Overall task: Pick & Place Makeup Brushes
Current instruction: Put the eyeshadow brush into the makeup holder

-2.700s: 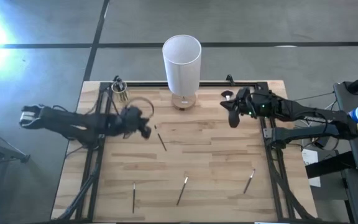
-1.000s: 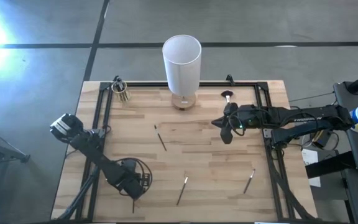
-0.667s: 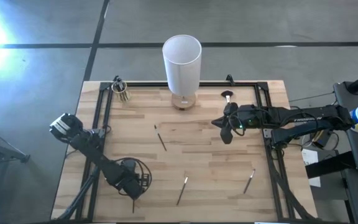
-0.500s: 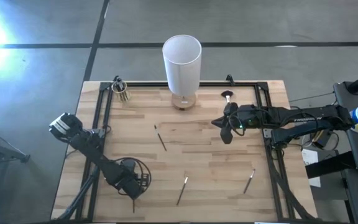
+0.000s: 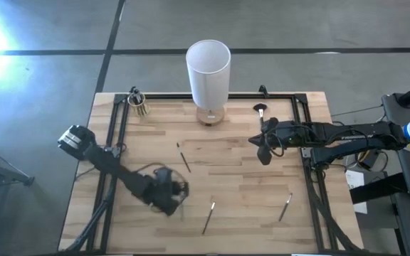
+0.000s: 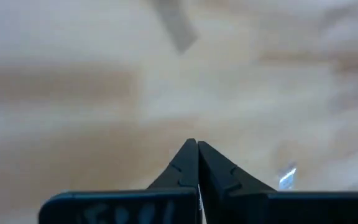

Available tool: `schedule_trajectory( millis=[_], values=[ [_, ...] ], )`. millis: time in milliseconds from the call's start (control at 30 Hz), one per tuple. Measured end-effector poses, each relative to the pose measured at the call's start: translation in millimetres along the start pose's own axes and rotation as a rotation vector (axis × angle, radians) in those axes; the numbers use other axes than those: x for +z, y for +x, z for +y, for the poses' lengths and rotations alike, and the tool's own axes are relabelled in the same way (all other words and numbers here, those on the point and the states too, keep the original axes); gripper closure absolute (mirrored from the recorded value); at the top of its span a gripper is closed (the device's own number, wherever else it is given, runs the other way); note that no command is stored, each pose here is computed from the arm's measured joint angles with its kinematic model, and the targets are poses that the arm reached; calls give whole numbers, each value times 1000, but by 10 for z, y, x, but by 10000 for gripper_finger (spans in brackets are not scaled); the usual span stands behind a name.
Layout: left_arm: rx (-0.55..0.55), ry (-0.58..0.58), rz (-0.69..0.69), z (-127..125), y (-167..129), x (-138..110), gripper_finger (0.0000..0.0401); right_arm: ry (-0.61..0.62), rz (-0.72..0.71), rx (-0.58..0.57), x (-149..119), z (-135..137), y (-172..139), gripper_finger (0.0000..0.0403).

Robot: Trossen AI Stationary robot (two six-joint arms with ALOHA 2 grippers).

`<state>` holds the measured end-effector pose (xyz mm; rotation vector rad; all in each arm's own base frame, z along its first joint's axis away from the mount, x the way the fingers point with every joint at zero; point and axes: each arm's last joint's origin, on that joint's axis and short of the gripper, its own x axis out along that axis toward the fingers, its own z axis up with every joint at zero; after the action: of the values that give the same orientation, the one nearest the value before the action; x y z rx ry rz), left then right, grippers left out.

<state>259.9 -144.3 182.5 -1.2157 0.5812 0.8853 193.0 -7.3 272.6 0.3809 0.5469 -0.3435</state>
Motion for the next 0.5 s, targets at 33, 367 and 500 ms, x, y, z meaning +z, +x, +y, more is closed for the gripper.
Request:
schedule_trajectory(
  millis=[33,367,500],
  values=[
    [-34,15,-33,-59,28,64,401,12,-12,8,-13,-8,-10,394],
    [-388,251,-284,-779,185,791,401,249,-117,307,-237,-14,123,394],
    [-525,351,-410,-1054,100,1052,401,304,-145,391,-309,16,201,389]
  ],
)
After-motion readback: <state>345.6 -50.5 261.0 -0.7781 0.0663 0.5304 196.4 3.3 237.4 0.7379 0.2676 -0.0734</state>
